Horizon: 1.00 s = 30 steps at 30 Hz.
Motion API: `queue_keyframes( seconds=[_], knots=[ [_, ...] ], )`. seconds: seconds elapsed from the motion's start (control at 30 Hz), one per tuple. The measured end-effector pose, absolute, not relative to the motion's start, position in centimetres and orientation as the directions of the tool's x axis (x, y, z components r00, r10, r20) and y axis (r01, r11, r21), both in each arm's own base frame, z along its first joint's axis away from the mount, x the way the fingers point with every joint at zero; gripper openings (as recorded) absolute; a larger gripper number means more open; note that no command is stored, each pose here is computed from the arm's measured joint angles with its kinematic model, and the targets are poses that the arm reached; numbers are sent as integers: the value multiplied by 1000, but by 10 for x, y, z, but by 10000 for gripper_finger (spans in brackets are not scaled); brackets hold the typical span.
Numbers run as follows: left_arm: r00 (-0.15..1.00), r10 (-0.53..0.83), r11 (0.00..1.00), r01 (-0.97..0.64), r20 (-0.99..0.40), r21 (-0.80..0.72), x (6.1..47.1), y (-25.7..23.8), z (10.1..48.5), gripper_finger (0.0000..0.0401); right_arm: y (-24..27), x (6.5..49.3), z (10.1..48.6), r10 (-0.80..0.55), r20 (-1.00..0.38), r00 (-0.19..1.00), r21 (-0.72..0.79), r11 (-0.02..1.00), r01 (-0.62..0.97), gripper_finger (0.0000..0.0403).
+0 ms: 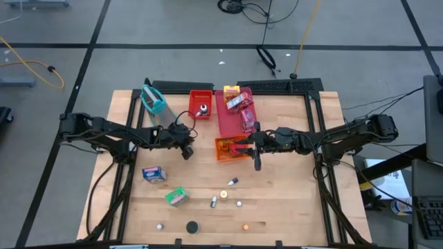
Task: Pick & Place Kitchen Items
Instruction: Put the green food coloring bottle into the red bin
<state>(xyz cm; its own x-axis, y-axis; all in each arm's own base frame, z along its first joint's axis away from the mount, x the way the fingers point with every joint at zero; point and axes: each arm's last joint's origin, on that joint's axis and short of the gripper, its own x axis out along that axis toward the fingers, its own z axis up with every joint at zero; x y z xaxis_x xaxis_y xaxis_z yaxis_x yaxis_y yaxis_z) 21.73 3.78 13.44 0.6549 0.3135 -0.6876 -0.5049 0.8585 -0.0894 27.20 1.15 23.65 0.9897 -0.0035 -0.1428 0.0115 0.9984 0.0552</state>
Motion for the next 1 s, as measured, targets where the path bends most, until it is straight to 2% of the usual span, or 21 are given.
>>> queue_keyframes(
  seconds=[0.17,1.0],
  knots=[
    [650,328,851,-518,-685,-84,217,38,135,5,11,272,237,-4,-143,990,55,998,12,105],
    [698,330,855,-507,-636,-112,224,40,142,1,11,272,236,-4,-152,988,55,998,12,105]
  ],
)
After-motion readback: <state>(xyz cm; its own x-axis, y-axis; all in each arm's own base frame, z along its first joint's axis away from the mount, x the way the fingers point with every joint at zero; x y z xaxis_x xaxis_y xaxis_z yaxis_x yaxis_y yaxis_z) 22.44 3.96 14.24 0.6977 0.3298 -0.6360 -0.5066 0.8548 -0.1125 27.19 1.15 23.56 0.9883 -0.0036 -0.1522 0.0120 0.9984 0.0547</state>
